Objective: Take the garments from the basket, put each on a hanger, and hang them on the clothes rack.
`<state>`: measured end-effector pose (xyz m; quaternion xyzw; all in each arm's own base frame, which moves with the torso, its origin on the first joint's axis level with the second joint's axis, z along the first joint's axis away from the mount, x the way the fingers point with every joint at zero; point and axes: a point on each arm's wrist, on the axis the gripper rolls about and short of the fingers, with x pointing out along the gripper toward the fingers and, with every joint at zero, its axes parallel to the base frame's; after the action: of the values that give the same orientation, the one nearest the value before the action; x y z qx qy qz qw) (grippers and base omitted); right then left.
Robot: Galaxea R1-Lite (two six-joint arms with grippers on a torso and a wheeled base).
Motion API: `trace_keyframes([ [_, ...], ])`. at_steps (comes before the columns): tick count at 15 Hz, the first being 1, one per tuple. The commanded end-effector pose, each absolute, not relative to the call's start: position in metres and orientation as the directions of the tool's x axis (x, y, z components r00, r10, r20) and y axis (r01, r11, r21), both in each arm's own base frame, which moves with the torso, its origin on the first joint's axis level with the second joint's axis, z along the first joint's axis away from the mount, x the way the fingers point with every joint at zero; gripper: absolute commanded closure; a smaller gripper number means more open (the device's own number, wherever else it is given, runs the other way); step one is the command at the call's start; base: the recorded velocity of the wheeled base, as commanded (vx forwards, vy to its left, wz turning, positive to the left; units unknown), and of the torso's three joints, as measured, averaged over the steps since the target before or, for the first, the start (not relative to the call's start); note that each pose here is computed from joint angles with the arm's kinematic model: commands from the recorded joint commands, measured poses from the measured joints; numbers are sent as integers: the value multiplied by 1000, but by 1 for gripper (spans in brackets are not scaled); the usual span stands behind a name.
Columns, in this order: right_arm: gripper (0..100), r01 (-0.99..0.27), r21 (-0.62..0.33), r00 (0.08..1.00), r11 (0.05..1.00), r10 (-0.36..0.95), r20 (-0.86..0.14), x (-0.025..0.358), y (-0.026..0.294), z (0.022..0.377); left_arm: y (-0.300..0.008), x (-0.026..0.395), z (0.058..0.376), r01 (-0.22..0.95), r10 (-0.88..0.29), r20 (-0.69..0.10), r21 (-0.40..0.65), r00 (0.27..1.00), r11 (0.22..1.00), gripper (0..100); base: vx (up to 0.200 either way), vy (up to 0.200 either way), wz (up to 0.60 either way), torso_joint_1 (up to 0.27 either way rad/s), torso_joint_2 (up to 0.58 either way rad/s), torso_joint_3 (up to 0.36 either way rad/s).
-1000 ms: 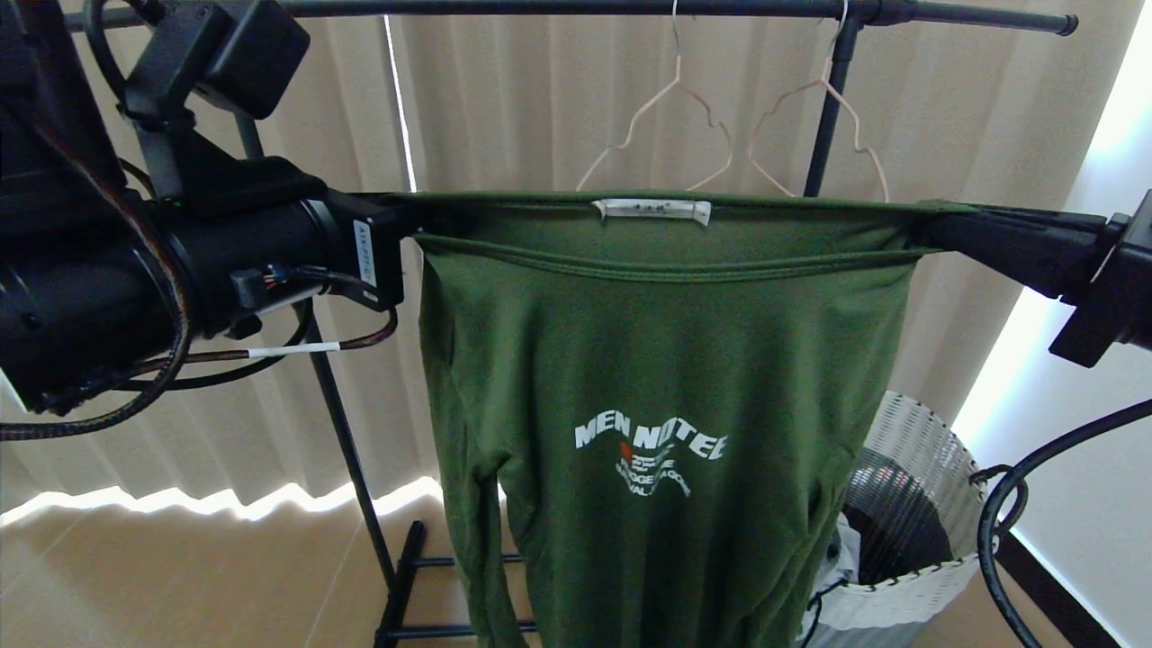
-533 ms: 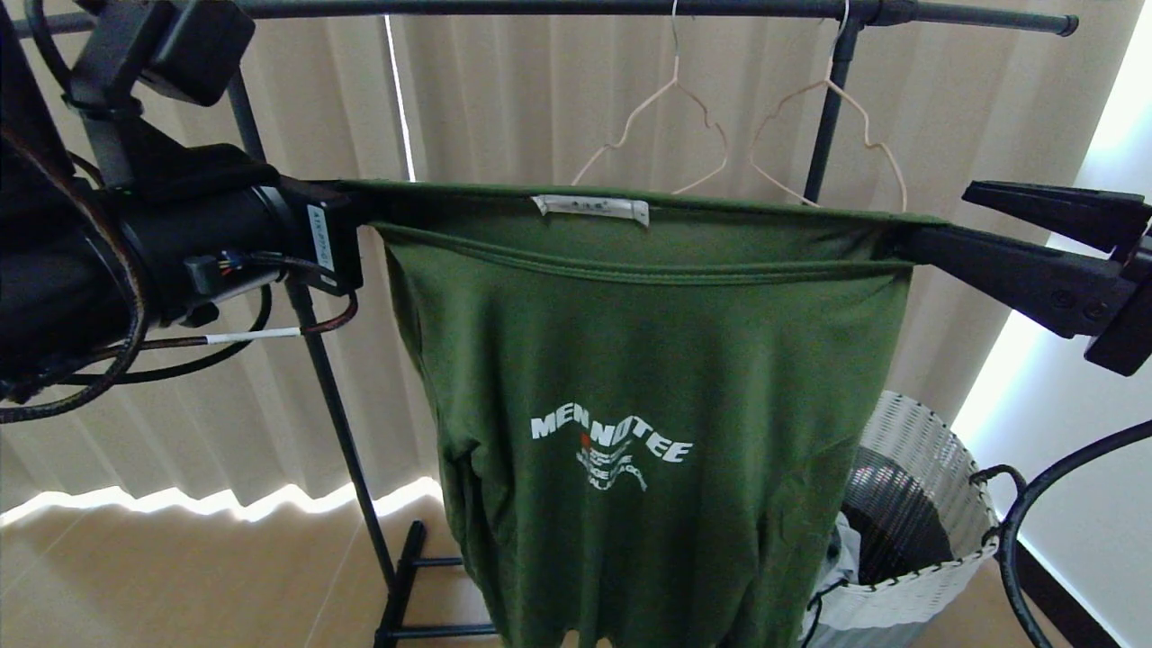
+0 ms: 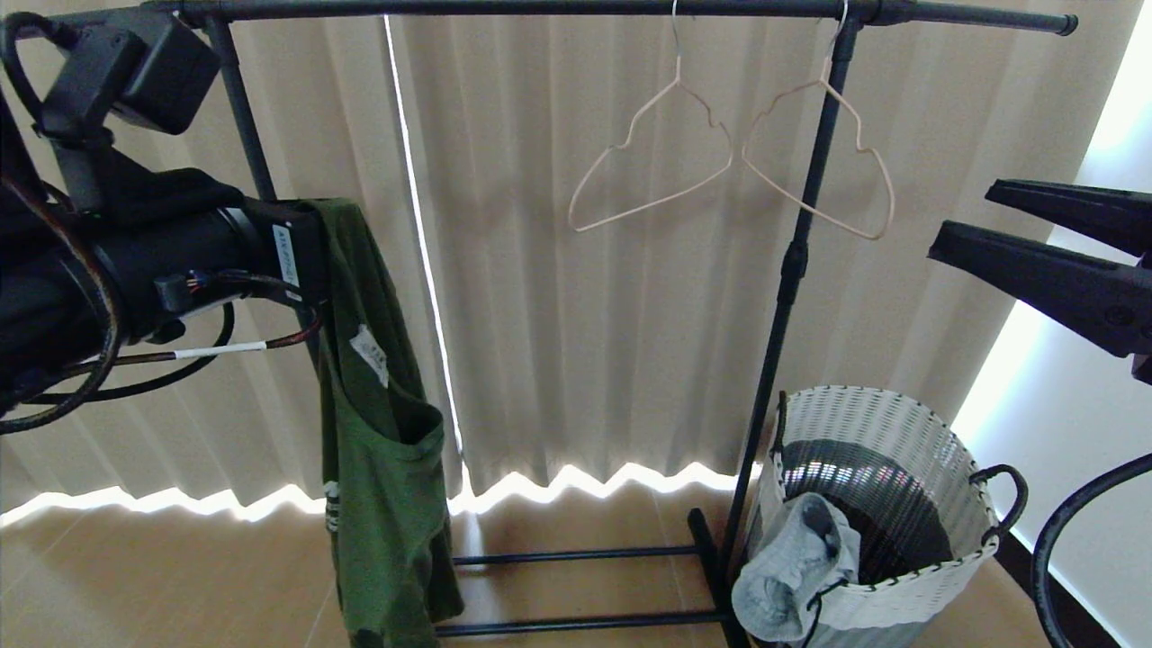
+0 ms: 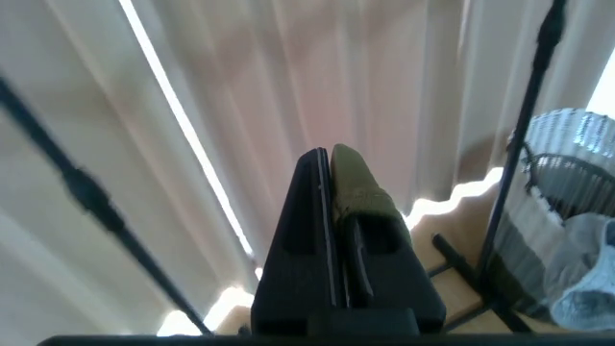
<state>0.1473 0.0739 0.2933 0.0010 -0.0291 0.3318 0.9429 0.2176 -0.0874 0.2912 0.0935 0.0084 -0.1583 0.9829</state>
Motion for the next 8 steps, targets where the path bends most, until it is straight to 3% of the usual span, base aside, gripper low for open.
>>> trace_keyframes([
  [1, 0, -585, -40, 810, 810, 586, 25, 150, 67, 285, -74, 203, 287, 285, -281, -46, 183, 959, 941, 100, 0, 0, 0, 0, 0, 0],
  [4, 0, -477, -130, 878, 869, 477, -36, 156, 51, 267, -52, 179, 272, 230, -221, -67, 175, 973, 957, 100, 0, 0, 0, 0, 0, 0],
  [8, 0, -305, -145, 952, 941, 300, -58, 158, 45, 264, -41, 163, 253, 203, -186, -104, 179, 977, 963, 100, 0, 0, 0, 0, 0, 0],
])
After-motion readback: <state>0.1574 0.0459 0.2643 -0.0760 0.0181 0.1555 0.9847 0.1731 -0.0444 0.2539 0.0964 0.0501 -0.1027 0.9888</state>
